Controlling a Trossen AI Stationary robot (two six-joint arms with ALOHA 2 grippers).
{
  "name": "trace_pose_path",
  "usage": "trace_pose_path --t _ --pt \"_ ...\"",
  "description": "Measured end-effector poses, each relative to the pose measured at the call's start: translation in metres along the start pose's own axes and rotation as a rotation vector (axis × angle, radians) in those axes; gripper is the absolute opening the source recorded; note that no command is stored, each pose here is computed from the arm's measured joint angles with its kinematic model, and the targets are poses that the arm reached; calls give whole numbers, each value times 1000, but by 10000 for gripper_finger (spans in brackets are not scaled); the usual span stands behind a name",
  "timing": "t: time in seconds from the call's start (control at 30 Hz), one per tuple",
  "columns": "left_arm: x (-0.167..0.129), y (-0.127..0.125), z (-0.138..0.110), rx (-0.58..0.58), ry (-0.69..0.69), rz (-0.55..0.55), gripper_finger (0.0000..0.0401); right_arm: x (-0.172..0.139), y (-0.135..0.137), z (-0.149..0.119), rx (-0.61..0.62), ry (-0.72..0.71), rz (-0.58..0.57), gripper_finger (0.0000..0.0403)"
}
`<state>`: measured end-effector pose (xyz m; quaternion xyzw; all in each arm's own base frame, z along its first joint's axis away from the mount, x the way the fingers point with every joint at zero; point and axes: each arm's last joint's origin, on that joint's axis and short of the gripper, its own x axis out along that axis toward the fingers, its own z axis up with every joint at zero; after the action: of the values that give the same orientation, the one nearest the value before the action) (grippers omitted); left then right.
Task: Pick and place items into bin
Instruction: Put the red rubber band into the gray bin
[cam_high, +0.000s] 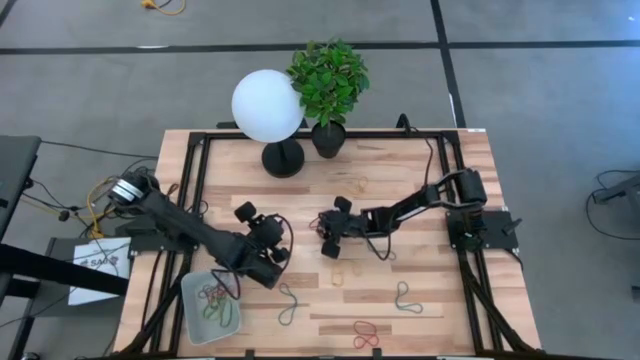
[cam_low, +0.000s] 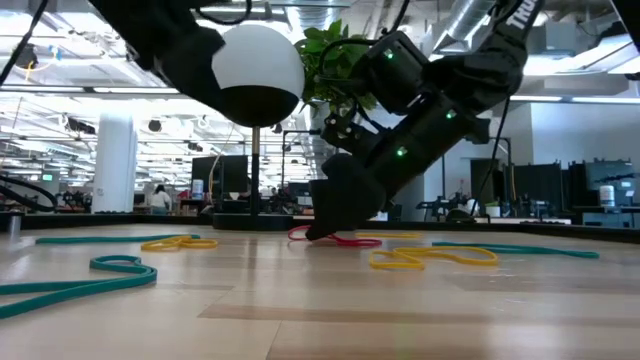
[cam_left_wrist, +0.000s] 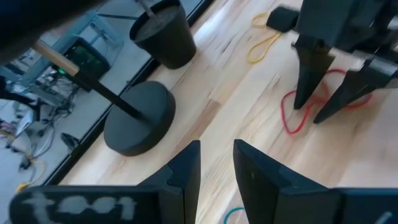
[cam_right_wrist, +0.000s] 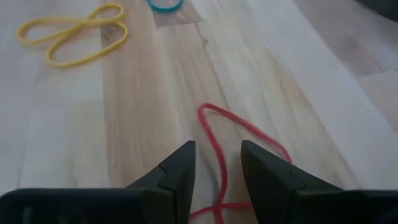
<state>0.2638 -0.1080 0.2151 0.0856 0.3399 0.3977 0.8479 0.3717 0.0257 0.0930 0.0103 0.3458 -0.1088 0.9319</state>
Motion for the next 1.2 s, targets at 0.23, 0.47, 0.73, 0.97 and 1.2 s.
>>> trace_pose_path --t 0.23,0.47,0.73,0.97,1.2 --pt "1 13 6 31 37 -8 86 0 -3 1 6 0 -5 90" --pt "-32 90 30 26 -70 -4 86 0 -3 -1 1 14 -4 7" --pt "-50 152 15 -265 -227 -31 86 -14 2 20 -12 -55 30 5" --pt "-16 115 -33 -306 -275 -252 86 -59 18 54 -64 -205 101 3" --pt "3 77 -57 -345 -511 -630 86 -83 26 68 -68 -288 138 1"
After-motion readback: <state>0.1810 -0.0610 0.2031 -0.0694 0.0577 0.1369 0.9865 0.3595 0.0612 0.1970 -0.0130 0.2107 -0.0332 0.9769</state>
